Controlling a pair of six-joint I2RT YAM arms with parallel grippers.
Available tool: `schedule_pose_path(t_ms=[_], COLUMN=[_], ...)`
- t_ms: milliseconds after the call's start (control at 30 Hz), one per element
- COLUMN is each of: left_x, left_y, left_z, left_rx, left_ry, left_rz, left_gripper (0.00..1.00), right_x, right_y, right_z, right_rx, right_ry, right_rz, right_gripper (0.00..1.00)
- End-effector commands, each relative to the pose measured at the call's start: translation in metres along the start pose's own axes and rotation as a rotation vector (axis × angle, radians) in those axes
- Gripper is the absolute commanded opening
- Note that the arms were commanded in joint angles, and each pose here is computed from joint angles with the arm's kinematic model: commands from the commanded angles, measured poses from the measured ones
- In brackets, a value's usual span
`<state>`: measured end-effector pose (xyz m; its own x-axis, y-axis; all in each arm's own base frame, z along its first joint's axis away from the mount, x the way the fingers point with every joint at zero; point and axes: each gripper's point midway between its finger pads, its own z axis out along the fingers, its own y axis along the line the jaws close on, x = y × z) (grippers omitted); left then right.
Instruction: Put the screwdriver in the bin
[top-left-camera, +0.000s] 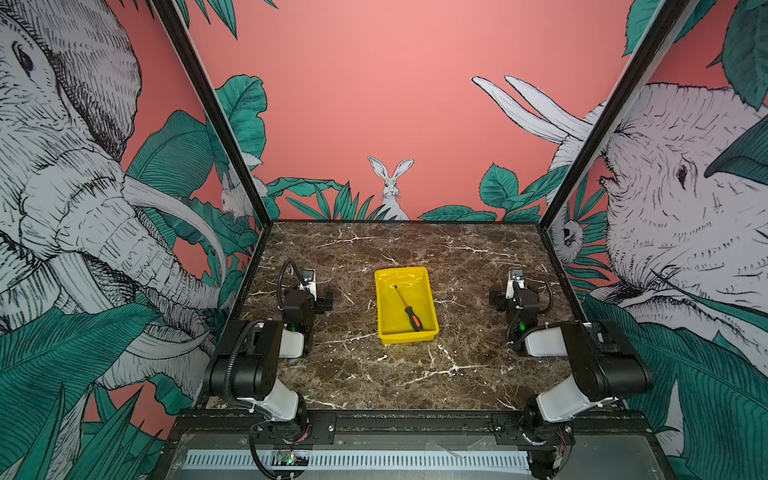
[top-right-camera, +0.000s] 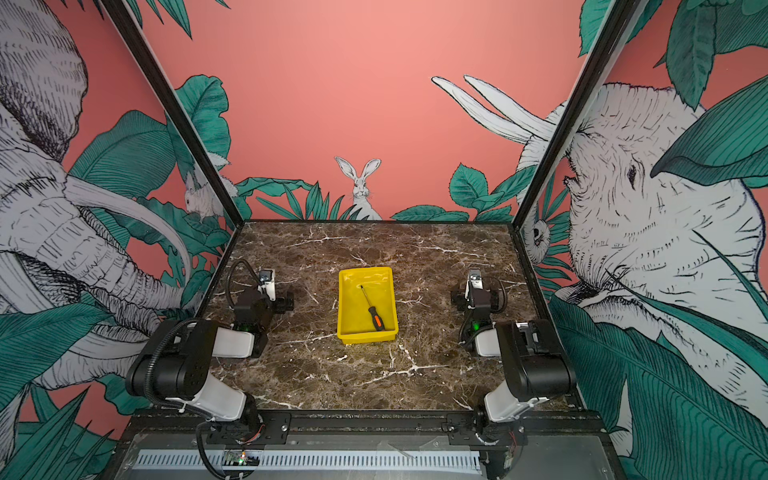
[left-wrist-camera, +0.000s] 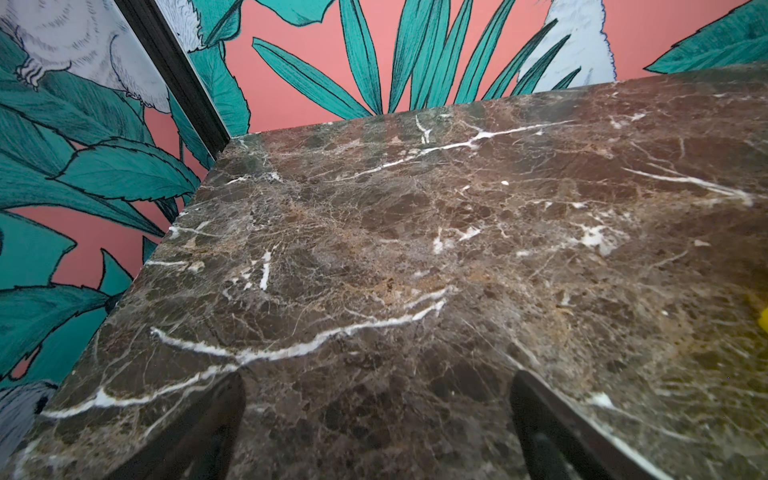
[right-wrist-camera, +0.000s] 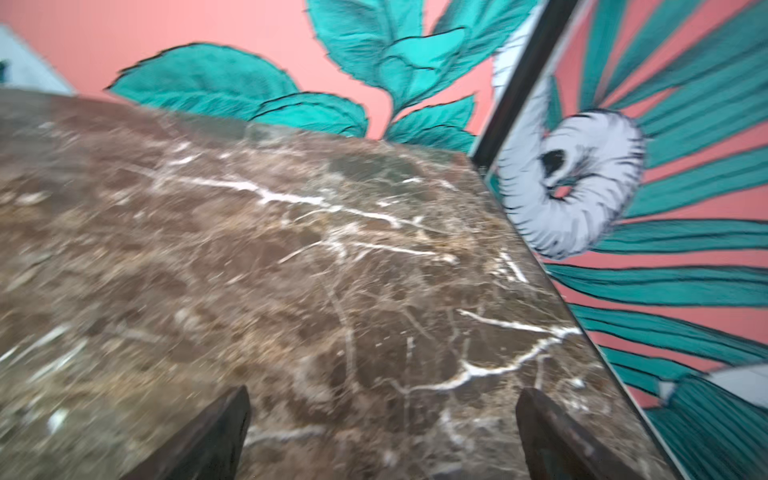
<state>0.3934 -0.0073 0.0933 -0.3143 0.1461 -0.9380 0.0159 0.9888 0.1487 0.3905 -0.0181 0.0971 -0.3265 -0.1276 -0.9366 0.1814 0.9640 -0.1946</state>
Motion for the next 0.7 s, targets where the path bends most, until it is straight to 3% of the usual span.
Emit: schedule_pose_path(t_ms=[0, 667], left_x=[-0.003, -0.004], left_y=[0.010, 0.008], left_z=[0.006, 0.006], left_rx=[-0.046, -0.041], left_ry=[0.029, 0.030], left_rz=[-0.015, -0.009], left_gripper=[1.00, 1.00], right_x=[0.000, -0.001], right_y=[-0.018, -0.004], right_z=[0.000, 0.000], right_rx=[0.098, 0.014], right_ry=[0.012, 0.000], right_rz=[0.054, 0.021], right_gripper=[0.99, 0.99])
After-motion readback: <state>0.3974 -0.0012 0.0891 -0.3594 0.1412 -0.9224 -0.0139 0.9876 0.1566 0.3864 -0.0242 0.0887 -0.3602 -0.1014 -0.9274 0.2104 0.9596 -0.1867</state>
